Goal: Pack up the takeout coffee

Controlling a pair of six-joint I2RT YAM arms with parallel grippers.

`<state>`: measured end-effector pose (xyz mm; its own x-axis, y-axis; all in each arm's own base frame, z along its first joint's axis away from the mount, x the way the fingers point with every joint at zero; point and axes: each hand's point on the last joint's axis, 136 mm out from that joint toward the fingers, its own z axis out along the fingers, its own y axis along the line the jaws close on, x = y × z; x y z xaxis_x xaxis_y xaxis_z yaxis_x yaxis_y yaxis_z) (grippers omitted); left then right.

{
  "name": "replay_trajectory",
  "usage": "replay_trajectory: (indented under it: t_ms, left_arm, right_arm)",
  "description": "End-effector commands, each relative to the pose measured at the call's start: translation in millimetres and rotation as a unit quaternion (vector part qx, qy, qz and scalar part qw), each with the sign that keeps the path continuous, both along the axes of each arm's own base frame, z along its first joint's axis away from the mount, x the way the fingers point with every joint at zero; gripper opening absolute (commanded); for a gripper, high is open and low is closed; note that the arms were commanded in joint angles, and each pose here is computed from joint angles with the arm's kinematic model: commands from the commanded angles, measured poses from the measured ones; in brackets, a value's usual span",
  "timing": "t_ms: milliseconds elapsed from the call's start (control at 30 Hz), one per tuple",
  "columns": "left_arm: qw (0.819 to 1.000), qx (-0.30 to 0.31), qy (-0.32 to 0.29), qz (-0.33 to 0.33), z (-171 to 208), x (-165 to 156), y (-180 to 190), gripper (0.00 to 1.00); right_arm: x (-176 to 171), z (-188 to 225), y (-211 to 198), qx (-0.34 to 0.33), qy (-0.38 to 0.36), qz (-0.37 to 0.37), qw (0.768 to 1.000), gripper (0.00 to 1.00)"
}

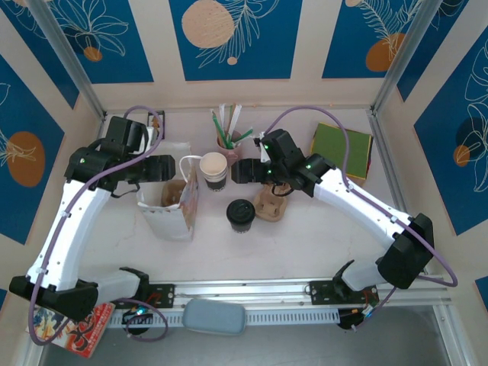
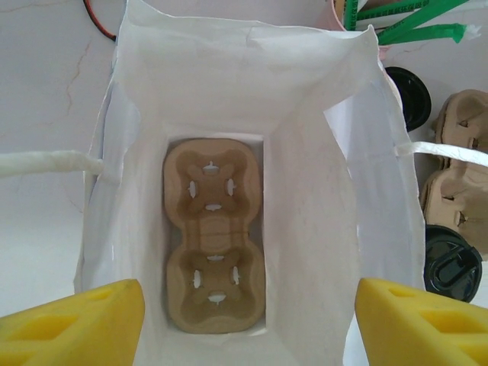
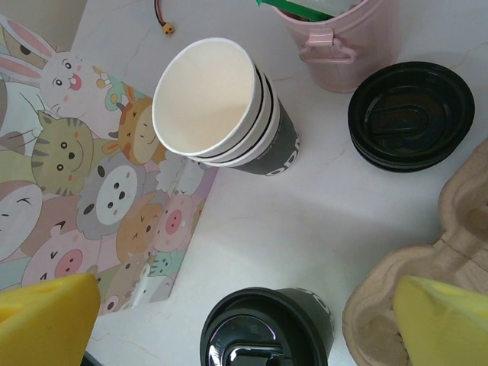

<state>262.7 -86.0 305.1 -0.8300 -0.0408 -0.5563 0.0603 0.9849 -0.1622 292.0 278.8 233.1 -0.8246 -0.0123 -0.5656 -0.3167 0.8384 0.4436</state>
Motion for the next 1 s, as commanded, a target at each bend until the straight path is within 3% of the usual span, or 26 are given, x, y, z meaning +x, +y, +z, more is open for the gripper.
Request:
replay_trajectory:
  t_ms: [0,367,967]
  left_arm:
    - [1.0,-0.009,0.017,0.012,6,-11,4,0.75]
    - [0.997,0.003,0.075,0.031,13,-24,7,0.76]
    - [0.996,-0.032,0.077,0.008,23,-25,-16,0.78]
  right_arm:
    - [-4,11,0,0.006,-0.012,-0.002,1.0,0.99]
    - [-4,12,3,0.009,-0.014,0.001,1.0,0.99]
    - [-5,40,11,0.029,-0.032,0.023,0.999,0.99]
